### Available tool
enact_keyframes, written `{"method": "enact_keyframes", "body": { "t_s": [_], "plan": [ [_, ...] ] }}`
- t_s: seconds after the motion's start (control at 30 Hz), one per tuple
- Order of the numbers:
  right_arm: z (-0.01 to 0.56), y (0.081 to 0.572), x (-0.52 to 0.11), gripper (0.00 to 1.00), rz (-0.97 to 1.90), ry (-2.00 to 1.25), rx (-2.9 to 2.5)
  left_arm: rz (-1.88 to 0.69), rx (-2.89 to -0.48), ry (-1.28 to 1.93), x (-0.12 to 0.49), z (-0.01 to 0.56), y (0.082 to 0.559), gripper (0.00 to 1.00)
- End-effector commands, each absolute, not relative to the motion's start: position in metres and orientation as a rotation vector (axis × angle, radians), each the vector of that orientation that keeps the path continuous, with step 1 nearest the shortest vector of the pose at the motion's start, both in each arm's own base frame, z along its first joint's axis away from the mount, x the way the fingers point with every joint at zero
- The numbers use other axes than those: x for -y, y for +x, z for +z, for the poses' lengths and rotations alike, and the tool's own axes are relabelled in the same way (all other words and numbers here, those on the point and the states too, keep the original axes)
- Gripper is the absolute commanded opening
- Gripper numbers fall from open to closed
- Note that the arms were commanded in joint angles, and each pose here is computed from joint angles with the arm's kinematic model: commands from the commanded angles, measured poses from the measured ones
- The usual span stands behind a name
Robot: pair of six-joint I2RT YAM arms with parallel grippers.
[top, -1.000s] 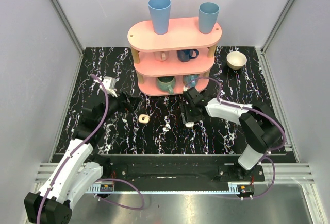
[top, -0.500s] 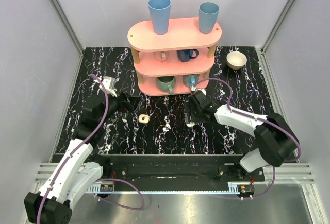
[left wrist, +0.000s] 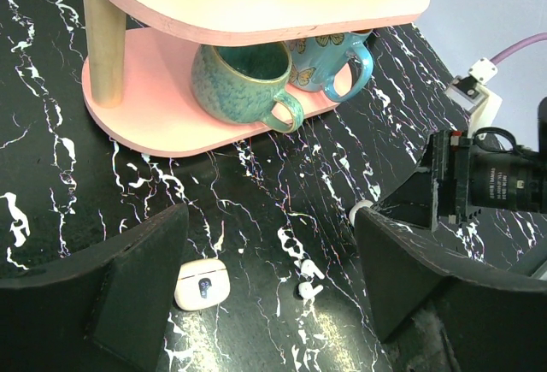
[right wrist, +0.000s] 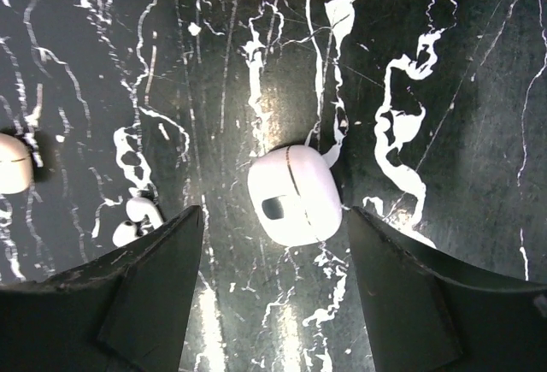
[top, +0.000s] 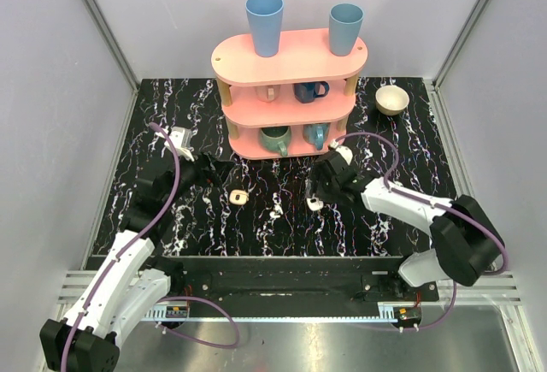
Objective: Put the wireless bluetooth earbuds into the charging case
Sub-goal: Pick up the charging case from the center of the board.
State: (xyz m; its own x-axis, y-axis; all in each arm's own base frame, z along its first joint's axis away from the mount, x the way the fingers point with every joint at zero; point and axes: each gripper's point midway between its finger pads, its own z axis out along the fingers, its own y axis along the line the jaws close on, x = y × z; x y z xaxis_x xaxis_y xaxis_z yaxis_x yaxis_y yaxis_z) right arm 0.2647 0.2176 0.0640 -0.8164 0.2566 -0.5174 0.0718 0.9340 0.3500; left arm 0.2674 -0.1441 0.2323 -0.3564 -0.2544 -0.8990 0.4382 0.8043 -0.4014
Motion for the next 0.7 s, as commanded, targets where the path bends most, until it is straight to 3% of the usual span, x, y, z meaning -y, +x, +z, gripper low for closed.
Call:
{"method": "enact_keyframes", "body": {
  "t_s": [0.0,0.47,0.67],
  "plan": [
    [0.061,0.270,-0.218,0.75,0.353,0.116,-2.515,-0.713,-1.733,0.139,0.142,0.251,0.271,0.83],
    [0.040,0.264,-0.227,0.72,0.337,-0.302,-2.565,-0.743,-1.748,0.144,0.147,0.251,0.272,0.85],
    [0.037,0.270,-0.224,0.67,0.291,-0.317,-2.543,-0.756,-1.730,0.163,0.149,0.255,0.270,0.93]
  ]
}}
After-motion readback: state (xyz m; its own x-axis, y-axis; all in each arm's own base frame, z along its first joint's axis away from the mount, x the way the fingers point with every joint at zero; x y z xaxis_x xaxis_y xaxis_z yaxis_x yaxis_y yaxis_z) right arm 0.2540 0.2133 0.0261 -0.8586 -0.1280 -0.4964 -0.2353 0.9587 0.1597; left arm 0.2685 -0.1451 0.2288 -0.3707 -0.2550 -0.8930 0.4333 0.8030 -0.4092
